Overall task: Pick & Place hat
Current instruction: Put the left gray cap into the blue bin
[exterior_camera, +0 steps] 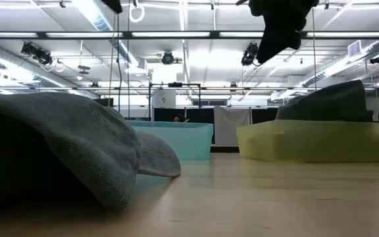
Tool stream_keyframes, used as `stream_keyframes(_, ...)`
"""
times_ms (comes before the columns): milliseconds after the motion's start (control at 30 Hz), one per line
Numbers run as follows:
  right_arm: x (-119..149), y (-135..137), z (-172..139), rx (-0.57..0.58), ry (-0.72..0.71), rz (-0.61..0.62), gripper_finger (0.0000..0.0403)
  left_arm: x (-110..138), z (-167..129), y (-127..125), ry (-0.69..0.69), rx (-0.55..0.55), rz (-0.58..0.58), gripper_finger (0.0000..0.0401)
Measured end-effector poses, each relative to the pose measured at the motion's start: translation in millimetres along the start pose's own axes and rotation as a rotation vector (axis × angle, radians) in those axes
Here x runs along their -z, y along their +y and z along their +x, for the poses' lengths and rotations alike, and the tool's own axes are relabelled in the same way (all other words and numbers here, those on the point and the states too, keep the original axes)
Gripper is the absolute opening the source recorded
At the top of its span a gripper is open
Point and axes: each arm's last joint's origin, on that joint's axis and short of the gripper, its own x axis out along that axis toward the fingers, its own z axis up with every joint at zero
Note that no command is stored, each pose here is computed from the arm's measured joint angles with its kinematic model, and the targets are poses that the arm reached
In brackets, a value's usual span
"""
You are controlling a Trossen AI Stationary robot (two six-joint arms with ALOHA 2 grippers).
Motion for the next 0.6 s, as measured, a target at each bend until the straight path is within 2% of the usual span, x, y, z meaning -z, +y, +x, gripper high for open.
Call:
stream_keyframes(133, 6, 5, 5, -0.007, 0.006, 0.006, 0.0082, 8, 21, -33, 0.078, 0.025, 0.084, 0.0162)
stream_keyframes(367, 10, 12, 6, -0.023, 0.008, 0.028, 0.0082, 26, 71, -81, 0.203, -0.019, 0.146, 0.0170)
stream_keyframes(600, 11, 19, 5, -0.048, -0.011, 0.030, 0.0082, 47, 122, -110, 0.322, -0.065, 0.259, 0.0170)
